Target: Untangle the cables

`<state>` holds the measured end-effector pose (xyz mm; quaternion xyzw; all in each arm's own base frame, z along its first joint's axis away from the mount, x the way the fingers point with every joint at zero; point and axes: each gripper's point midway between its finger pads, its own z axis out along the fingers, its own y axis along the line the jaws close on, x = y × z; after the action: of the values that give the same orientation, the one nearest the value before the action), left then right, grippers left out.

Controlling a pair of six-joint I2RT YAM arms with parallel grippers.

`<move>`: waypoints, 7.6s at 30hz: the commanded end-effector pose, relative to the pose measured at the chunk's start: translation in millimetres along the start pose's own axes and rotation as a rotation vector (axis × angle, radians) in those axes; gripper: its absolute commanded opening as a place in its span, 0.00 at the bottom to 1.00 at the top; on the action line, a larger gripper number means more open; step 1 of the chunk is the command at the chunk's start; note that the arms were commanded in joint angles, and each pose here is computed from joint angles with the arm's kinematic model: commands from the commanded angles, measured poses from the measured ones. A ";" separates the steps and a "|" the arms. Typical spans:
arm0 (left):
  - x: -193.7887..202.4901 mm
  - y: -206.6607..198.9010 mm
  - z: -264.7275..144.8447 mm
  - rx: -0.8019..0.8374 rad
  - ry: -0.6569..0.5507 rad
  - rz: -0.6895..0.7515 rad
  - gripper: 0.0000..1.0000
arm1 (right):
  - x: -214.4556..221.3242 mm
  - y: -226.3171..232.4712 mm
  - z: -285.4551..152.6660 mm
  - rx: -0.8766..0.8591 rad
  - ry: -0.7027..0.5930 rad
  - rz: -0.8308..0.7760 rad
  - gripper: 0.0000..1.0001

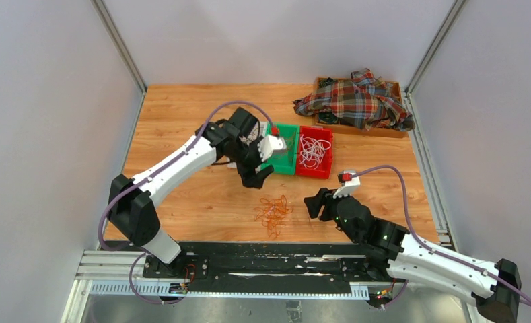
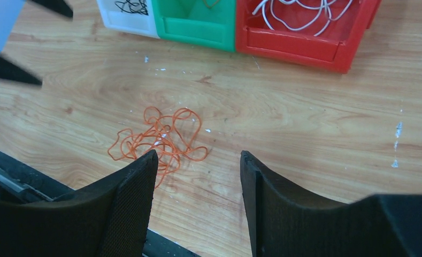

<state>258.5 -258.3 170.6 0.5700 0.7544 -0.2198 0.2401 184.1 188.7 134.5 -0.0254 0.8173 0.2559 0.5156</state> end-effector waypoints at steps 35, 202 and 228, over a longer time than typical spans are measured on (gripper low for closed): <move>47.9 -49.2 10.7 -0.004 0.111 0.129 0.01 | -17.8 18.3 14.5 -0.029 -0.050 -0.005 0.58; -210.7 -59.9 -424.5 -0.969 -0.705 0.811 0.00 | 9.9 253.0 163.1 -0.711 -0.025 -0.170 0.48; -276.2 -77.4 -571.1 -1.902 -0.542 1.365 0.01 | 110.4 195.7 162.9 -0.627 0.184 -0.060 0.39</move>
<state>209.4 -150.3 747.8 0.4397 0.1697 0.3850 0.7935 218.6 456.2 69.6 -0.2339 0.7423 0.4662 0.4207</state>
